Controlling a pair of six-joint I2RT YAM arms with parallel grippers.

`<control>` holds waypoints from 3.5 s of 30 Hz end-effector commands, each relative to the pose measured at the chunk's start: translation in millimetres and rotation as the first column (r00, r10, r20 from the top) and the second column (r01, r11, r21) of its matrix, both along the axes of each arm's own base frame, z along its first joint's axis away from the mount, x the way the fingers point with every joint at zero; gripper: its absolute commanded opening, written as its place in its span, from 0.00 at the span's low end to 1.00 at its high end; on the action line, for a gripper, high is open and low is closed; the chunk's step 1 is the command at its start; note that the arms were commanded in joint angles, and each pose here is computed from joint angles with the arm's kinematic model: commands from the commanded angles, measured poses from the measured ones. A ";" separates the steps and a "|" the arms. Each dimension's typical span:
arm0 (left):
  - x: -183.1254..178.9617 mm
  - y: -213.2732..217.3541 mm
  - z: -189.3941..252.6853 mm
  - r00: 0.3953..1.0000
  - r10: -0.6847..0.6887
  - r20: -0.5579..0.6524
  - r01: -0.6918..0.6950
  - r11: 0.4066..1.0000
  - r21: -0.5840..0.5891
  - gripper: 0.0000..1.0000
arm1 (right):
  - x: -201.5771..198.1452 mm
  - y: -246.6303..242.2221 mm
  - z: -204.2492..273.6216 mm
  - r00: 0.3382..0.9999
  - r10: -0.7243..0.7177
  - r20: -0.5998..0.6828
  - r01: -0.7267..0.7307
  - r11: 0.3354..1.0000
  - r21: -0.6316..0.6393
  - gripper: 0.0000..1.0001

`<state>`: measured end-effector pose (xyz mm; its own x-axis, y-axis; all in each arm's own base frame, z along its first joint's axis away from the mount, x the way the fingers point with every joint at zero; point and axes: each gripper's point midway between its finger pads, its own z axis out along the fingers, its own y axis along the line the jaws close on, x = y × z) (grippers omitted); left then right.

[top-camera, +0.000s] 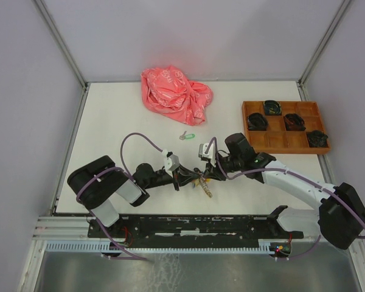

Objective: Put the keys on the keyring

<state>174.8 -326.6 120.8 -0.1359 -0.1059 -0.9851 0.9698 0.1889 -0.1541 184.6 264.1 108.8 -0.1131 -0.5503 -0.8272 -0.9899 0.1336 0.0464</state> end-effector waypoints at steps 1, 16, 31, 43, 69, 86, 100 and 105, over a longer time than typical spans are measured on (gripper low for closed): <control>-1.9 0.8 55.3 0.986 0.014 0.164 0.014 0.986 -0.166 0.03 | 5.1 10.8 26.6 0.998 0.013 0.060 -0.018 0.995 0.094 0.22; 3.4 4.2 57.4 0.984 0.055 0.172 -0.025 0.985 -0.173 0.03 | -0.4 16.6 26.1 0.998 0.058 0.012 -0.059 0.993 0.098 0.18; -12.4 -5.1 45.3 0.977 -0.071 0.201 0.097 0.987 -0.126 0.15 | 3.1 12.3 21.1 0.995 0.097 0.011 -0.097 0.995 0.013 0.01; -14.8 -8.9 39.4 0.975 -0.103 0.198 0.127 0.986 -0.110 0.14 | 5.2 12.5 22.1 0.993 0.114 0.014 -0.114 0.993 -0.008 0.01; 46.7 52.6 11.4 0.918 0.395 0.048 -0.391 0.917 -0.078 0.03 | 142.9 38.7 33.6 0.915 -0.403 -0.027 0.402 0.914 -0.054 0.53; 57.6 80.7 -19.4 0.837 0.542 -0.077 -0.535 0.840 0.091 0.03 | 256.2 92.9 -17.2 0.813 -0.582 0.002 0.581 0.812 0.043 0.52; 49.2 80.8 -12.2 0.861 0.507 -0.041 -0.503 0.861 0.078 0.03 | 244.4 87.6 -76.4 0.772 -0.627 -0.107 0.614 0.779 -0.128 0.44; 48.0 77.6 -9.6 0.874 0.485 -0.008 -0.483 0.872 0.076 0.03 | 219.1 74.1 -97.0 0.757 -0.634 -0.159 0.600 0.770 -0.216 0.29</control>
